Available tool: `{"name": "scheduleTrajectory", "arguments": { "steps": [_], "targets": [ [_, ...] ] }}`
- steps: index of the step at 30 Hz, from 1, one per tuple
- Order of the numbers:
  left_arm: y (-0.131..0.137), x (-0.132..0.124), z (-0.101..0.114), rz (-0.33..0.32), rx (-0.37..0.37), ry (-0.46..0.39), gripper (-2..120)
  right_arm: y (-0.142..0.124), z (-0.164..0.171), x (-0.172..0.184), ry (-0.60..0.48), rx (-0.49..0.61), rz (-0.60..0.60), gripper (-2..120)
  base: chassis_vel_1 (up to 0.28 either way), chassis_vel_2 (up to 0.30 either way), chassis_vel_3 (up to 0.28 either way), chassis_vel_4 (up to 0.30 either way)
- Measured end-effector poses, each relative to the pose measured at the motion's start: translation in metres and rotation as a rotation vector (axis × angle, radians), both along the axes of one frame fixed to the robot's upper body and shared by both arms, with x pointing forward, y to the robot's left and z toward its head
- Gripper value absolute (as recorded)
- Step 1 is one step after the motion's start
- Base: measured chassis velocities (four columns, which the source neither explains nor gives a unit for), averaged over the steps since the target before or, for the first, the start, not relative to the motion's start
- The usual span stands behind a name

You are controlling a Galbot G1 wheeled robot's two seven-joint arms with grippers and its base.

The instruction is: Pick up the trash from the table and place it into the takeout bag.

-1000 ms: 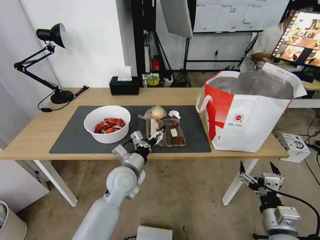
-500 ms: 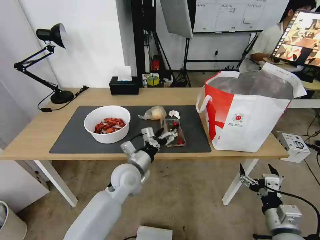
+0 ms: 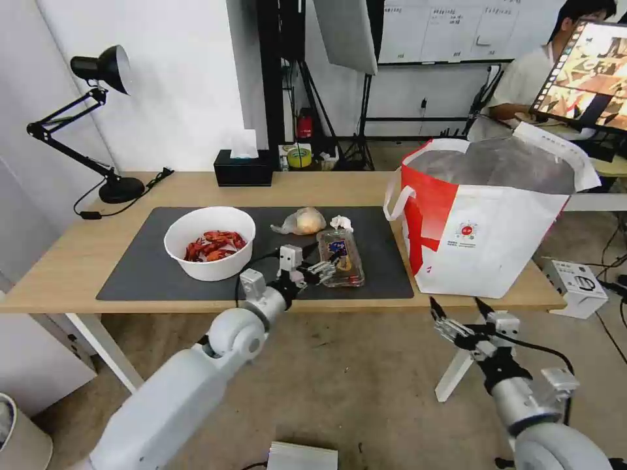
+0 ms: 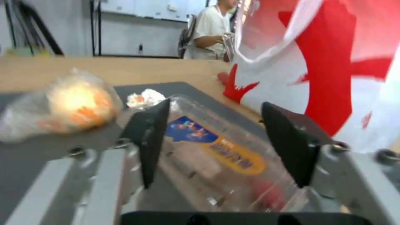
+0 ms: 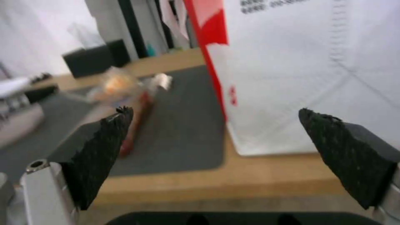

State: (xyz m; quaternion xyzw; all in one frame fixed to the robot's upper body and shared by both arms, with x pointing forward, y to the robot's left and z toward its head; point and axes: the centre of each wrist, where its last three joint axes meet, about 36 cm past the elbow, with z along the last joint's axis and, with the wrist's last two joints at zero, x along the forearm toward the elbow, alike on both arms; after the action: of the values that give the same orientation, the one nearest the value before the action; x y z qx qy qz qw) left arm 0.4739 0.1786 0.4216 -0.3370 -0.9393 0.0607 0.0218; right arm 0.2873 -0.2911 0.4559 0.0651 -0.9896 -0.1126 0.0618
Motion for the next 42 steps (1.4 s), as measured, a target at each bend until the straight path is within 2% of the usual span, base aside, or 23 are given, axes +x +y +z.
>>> {"name": "scheduleTrajectory", "arguments": {
  "steps": [1,4,8,11,13,16,27,33,42],
  "targets": [
    [0.000,0.000,0.000,0.000,0.000,0.000,57,0.000,0.000,0.000,0.000,0.000,0.000,100,0.000,0.000,0.000,0.000],
    [0.013,-0.007,-0.003,-0.026,0.069,-0.053,40,-0.001,0.008,0.016,0.000,0.052,0.014,100,0.000,0.000,0.000,0.000],
    [0.019,-0.013,-0.003,-0.034,0.089,-0.070,31,-0.001,0.010,0.025,0.015,0.098,0.022,100,0.000,0.000,0.000,0.000],
    [0.023,-0.016,-0.003,-0.033,0.115,-0.101,15,0.003,0.014,0.038,0.053,0.183,0.042,100,0.000,0.000,0.000,0.000],
    [0.024,-0.016,-0.002,-0.033,0.120,-0.110,12,0.005,0.015,0.042,0.062,0.197,0.046,100,0.000,0.000,0.000,0.000],
    [0.027,-0.017,-0.002,-0.033,0.135,-0.125,0,0.013,0.015,0.057,0.093,0.239,0.060,100,0.000,0.000,0.000,0.000],
    [0.026,-0.014,-0.010,-0.039,0.152,-0.123,0,0.033,0.007,0.100,0.175,0.313,0.082,100,0.000,0.000,0.000,0.000],
    [0.022,-0.009,-0.011,-0.048,0.162,-0.128,0,0.048,0.014,0.147,0.197,0.377,0.122,100,0.000,0.000,0.000,0.000],
    [0.011,-0.004,-0.012,-0.061,0.154,-0.136,0,0.065,0.009,0.188,0.256,0.419,0.143,100,0.000,0.000,0.000,0.000]
  ]
}}
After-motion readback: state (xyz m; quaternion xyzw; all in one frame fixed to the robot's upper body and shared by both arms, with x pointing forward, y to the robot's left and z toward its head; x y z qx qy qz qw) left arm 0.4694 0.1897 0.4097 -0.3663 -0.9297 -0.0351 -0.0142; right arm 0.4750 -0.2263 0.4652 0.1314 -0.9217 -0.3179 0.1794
